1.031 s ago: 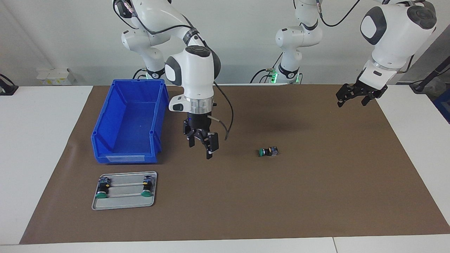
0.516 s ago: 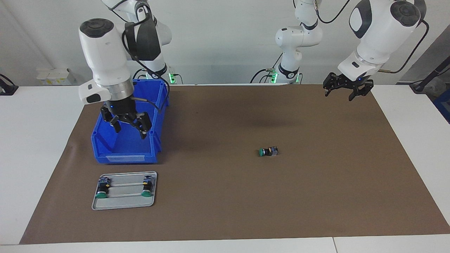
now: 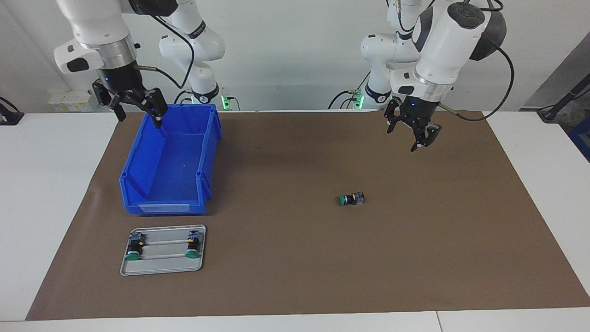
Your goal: Place and press button with both arms
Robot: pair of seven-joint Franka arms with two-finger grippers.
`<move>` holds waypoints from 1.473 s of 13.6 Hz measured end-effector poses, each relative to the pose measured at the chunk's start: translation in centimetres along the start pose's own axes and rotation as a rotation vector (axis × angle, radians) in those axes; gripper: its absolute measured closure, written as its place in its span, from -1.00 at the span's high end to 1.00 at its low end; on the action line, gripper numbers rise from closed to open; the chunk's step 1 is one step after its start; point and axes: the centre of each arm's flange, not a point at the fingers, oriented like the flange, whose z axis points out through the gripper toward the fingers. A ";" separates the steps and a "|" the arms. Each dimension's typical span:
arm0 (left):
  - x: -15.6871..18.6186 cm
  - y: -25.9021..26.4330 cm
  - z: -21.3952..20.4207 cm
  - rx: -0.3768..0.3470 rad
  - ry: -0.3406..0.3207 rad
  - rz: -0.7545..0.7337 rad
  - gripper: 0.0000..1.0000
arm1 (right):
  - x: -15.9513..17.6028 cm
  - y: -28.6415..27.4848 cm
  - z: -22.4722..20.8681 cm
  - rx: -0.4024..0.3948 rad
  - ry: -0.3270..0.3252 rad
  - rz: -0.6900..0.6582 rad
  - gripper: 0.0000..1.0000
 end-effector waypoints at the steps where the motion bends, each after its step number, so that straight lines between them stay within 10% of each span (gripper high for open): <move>1: 0.1 0.4 0.9 -0.013 0.017 0.067 0.74 | 0.1 0.4 0.6 0.003 -0.021 -0.010 1.00; 9: 2.3 5.1 7.0 -0.112 0.020 0.432 0.57 | -0.8 -2.0 2.8 -0.002 -0.067 -0.065 1.00; 20: 4.0 4.0 17.3 -0.069 0.054 0.340 0.60 | -1.1 -1.7 2.7 -0.002 -0.066 -0.061 1.00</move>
